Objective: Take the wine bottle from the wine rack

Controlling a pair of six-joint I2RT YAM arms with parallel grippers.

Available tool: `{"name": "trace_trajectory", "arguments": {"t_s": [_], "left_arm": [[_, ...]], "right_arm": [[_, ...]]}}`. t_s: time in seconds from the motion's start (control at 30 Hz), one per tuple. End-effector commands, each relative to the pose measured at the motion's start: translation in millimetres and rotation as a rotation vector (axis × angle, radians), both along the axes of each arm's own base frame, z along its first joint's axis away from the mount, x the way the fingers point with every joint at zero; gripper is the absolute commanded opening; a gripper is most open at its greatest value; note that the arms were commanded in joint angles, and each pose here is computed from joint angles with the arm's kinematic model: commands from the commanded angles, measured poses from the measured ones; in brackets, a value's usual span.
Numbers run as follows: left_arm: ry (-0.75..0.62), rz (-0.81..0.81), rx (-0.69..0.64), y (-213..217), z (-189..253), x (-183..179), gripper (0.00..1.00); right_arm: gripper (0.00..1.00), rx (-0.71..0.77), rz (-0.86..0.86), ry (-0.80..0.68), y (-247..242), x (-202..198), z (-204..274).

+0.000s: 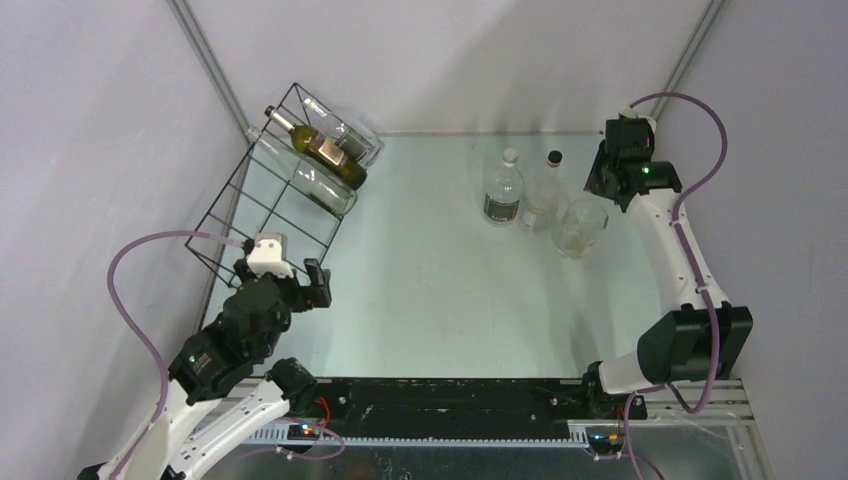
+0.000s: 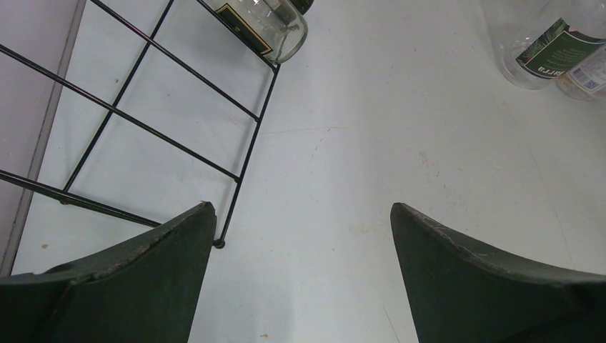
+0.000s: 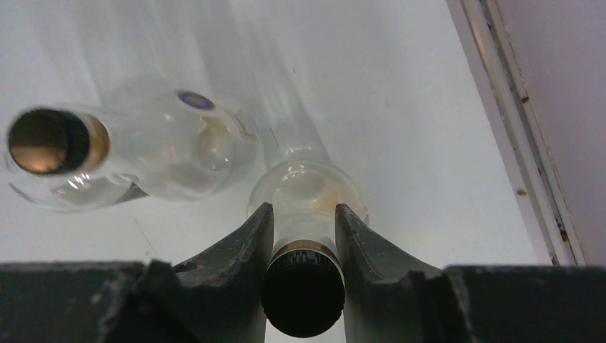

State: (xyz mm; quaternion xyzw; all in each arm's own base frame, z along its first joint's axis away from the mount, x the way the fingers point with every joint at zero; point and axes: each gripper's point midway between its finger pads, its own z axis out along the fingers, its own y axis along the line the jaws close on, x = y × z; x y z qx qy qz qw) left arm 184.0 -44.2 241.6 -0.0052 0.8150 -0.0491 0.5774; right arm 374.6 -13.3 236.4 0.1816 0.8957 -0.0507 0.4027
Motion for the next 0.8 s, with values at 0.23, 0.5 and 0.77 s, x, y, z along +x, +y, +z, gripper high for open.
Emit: {"name": "trace_trajectory", "arguments": {"t_s": [0.23, 0.5, 0.77], "left_arm": [[-0.026, 0.002, 0.003, 1.4, 4.0, 1.8, 1.00], [-0.021, 0.001, 0.006, 1.0, 2.9, 2.1, 1.00], [-0.017, 0.001, 0.010, 0.6, 1.8, 2.6, 1.00]], "right_arm": [[0.00, -0.016, 0.008, -0.277, -3.2, 72.5, 75.0], [0.06, -0.017, 0.014, -0.212, -1.9, 83.1, 44.1], [0.57, 0.001, 0.014, -0.177, 0.5, 80.8, 30.3]]}}
